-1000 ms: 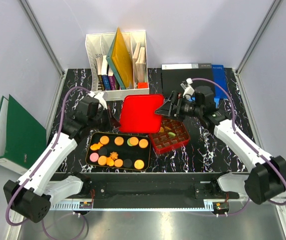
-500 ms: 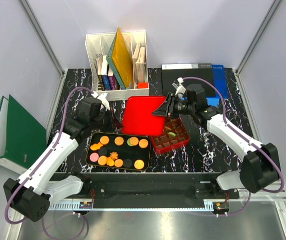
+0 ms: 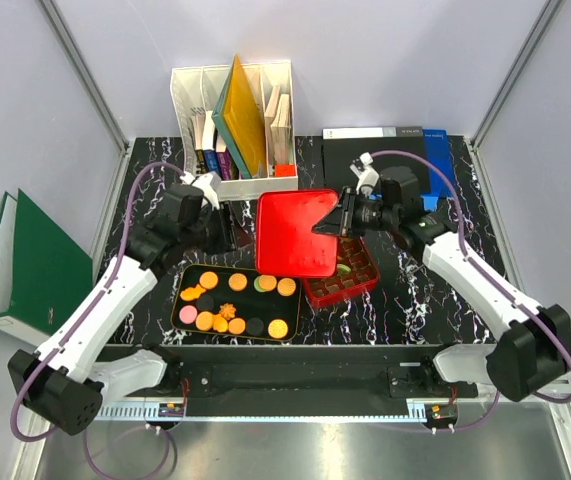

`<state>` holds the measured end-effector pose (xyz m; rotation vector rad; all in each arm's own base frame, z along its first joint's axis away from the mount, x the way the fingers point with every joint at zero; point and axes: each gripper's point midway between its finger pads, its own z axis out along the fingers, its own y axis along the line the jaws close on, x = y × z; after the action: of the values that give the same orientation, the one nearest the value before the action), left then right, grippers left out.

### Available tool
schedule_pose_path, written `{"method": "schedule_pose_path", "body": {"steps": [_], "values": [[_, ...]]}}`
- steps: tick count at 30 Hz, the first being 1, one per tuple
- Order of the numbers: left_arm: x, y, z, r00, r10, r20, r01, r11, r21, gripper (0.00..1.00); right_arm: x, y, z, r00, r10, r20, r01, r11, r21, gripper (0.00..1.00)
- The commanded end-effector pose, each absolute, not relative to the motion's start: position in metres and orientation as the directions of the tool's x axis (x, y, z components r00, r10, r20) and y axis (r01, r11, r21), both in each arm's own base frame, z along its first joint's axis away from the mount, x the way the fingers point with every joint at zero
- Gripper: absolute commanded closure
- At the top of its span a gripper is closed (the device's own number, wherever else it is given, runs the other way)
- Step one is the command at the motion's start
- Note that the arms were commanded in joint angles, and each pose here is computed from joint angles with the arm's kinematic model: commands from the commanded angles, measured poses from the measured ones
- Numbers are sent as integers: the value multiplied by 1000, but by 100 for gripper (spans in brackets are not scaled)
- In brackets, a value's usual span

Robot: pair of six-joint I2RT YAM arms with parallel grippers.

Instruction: Pack the cookies

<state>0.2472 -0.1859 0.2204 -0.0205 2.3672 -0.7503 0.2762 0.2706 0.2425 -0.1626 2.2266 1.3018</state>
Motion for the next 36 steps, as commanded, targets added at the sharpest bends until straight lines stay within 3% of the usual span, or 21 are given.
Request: {"method": "schedule_pose_path", "body": {"steps": [1, 7, 10, 11, 13, 14, 15, 16, 19, 20, 21, 24, 26, 28, 29, 30, 31, 36], "values": [[267, -181, 244, -741, -244, -625, 151, 847, -510, 50, 274, 255, 298, -704, 156, -693, -509, 569, 646, 96], [278, -173, 224, -784, -375, -494, -6, 801, -599, 42, 288, 218, 307, -564, 118, -817, -500, 739, 452, 100], [280, -178, 217, -805, -417, -422, -48, 754, -655, 41, 306, 185, 303, -477, 23, -879, -403, 882, 242, 100], [281, -180, 219, -809, -413, -418, -37, 746, -665, 41, 316, 159, 299, -454, -15, -891, -281, 951, 128, 100], [282, -178, 223, -801, -408, -437, -25, 753, -658, 40, 319, 148, 311, -383, -136, -914, -229, 972, -48, 100], [285, -173, 225, -782, -422, -459, -36, 765, -643, 37, 326, 126, 316, -361, -180, -915, -102, 983, -153, 100], [286, -169, 225, -772, -433, -466, -52, 774, -631, 29, 329, 115, 321, -346, -262, -901, -60, 965, -257, 100], [286, -166, 229, -757, -444, -479, -56, 775, -629, 1, 331, 109, 323, -343, -308, -887, -11, 946, -324, 100], [291, -161, 234, -734, -464, -495, -77, 782, -619, 1, 333, 74, 334, -385, -467, -796, 228, 788, -573, 100], [293, -162, 237, -734, -466, -494, -74, 779, -623, 1, 338, 78, 343, -346, -467, -814, 277, 778, -564, 100], [294, -163, 237, -735, -470, -489, -78, 774, -628, 1, 336, 77, 337, -375, -549, -747, 259, 711, -653, 100], [299, -175, 242, -743, -495, -450, -78, 732, -677, 1, 326, 96, 331, -363, -639, -679, 245, 637, -731, 100], [300, -185, 245, -755, -512, -410, -79, 691, -718, 1, 315, 119, 322, -291, -662, -691, 242, 648, -722, 100], [304, -194, 252, -757, -528, -384, -67, 647, -759, 1, 303, 130, 318, -262, -766, -587, 203, 551, -809, 100], [305, -197, 254, -762, -526, -378, -54, 632, -773, 1, 295, 136, 309, -205, -748, -632, 233, 589, -773, 100], [310, -203, 263, -755, -526, -391, -13, 608, -794, 1, 282, 149, 309, -172, -837, -520, 188, 490, -851, 100], [310, -206, 265, -759, -528, -382, -3, 590, -808, 1, 277, 154, 305, -152, -854, -497, 186, 469, -863, 100], [311, -222, 275, -782, -508, -362, 58, 518, -853, 2, 258, 161, 292, -110, -882, -458, 141, 442, -886, 100]]}}
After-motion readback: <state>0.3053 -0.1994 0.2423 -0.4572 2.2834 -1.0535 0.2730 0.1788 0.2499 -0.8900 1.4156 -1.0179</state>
